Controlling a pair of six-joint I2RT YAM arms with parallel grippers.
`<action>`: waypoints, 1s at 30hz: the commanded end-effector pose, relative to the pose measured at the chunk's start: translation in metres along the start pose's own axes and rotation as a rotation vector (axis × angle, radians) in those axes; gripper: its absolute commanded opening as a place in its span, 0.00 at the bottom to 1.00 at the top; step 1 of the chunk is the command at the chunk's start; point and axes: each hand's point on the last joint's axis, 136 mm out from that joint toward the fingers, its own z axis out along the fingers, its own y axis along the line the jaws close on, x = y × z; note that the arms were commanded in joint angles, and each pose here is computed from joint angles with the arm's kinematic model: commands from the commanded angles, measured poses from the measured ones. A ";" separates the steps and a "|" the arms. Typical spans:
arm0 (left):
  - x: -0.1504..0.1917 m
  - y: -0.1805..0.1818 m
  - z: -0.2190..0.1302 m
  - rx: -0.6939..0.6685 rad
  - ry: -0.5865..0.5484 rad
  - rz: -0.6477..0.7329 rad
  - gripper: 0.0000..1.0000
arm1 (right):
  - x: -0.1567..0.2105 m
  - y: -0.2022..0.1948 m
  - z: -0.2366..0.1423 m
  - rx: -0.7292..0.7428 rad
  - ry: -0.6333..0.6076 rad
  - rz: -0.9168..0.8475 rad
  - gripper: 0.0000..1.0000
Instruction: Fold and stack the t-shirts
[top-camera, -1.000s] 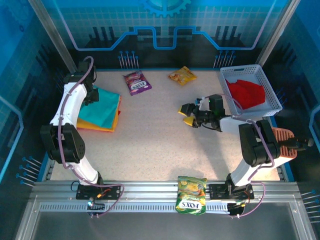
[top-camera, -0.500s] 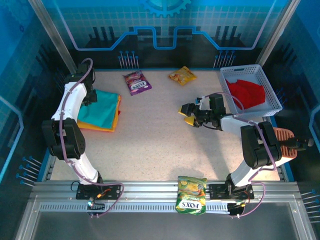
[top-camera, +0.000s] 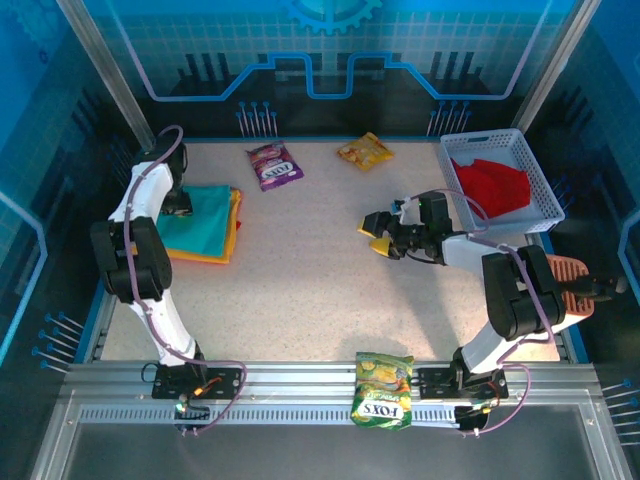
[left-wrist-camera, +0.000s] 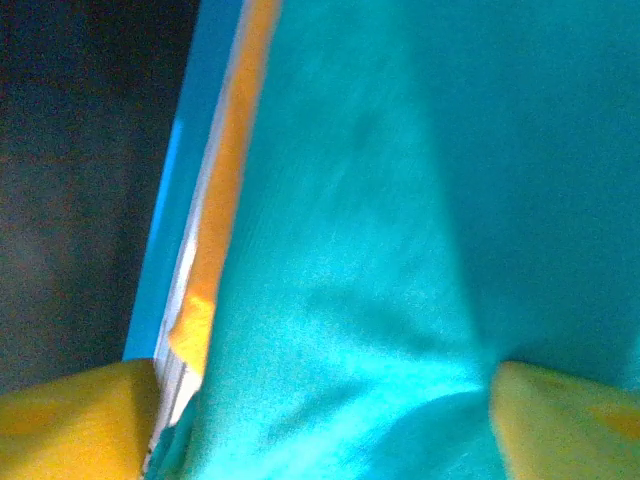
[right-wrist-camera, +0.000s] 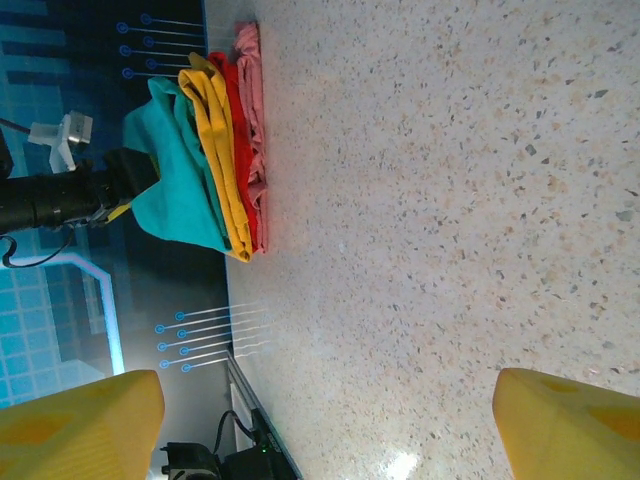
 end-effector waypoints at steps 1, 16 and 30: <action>-0.005 0.019 -0.011 -0.049 -0.014 -0.069 0.99 | 0.001 -0.001 -0.009 0.007 -0.012 -0.011 0.86; -0.005 -0.032 -0.078 0.410 -0.140 -0.269 0.97 | 0.003 0.000 -0.011 0.023 -0.019 -0.010 0.86; 0.000 -0.034 0.030 0.453 0.074 -0.423 0.91 | 0.007 -0.001 -0.013 0.014 -0.024 -0.010 0.86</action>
